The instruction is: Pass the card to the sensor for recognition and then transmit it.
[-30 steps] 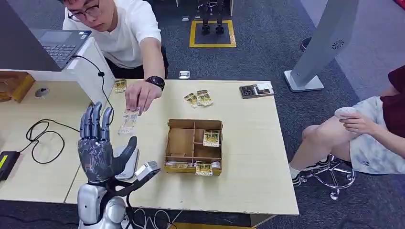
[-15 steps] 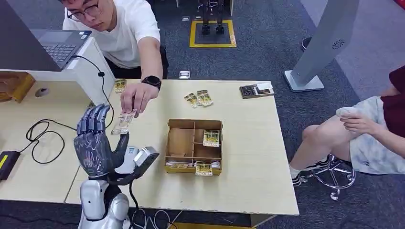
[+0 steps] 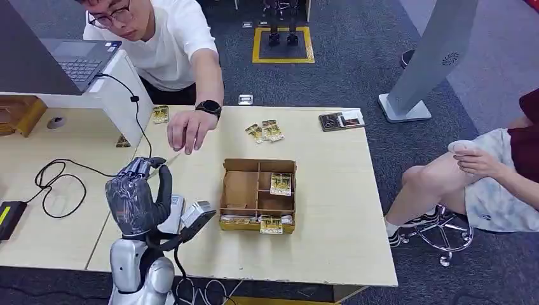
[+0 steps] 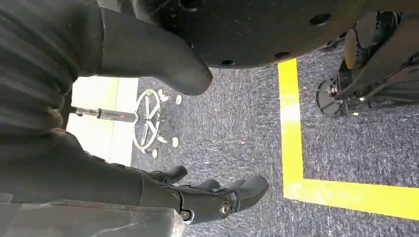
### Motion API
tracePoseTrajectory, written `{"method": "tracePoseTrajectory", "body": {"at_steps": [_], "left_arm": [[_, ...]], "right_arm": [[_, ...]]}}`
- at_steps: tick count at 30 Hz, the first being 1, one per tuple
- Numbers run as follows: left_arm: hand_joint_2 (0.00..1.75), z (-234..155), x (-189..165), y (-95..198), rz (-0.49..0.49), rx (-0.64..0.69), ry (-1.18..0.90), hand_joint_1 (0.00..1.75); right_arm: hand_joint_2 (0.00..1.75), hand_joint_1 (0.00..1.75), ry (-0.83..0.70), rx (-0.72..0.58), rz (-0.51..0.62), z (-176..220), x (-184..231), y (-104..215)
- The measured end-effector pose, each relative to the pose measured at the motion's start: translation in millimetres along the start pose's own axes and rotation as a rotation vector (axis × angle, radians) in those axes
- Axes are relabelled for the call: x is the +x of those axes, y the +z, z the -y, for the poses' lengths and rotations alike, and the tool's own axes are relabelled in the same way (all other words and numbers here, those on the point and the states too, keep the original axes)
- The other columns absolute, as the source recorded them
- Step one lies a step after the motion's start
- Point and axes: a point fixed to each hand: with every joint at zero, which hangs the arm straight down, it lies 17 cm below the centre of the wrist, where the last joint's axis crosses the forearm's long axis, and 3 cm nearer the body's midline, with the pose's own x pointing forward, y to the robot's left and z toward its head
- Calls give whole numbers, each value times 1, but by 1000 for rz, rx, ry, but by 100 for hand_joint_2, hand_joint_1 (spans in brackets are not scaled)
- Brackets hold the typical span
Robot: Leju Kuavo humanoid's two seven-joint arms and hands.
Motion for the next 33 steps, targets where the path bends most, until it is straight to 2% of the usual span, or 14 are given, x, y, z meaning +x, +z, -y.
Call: {"method": "tracePoseTrajectory", "body": {"at_steps": [10,15,20,24,29,33], "left_arm": [[175,6,3,7,54,-11,27,175],[175,9,-9,12,10,-12,57,175],[175,19,-28,20,-100,-16,149,175],[175,33,-52,30,-278,-14,284,175],[175,49,-57,33,-429,5,508,175],[175,61,-56,32,-495,-1,642,175]], "right_arm": [[175,0,-13,-1,-1,0,0,0],[175,0,-14,-2,3,1,0,0],[175,0,-15,-2,5,1,0,0],[175,0,-15,-2,6,1,1,0],[175,0,-16,-4,7,1,1,0],[175,0,-17,-5,6,0,0,0]]}}
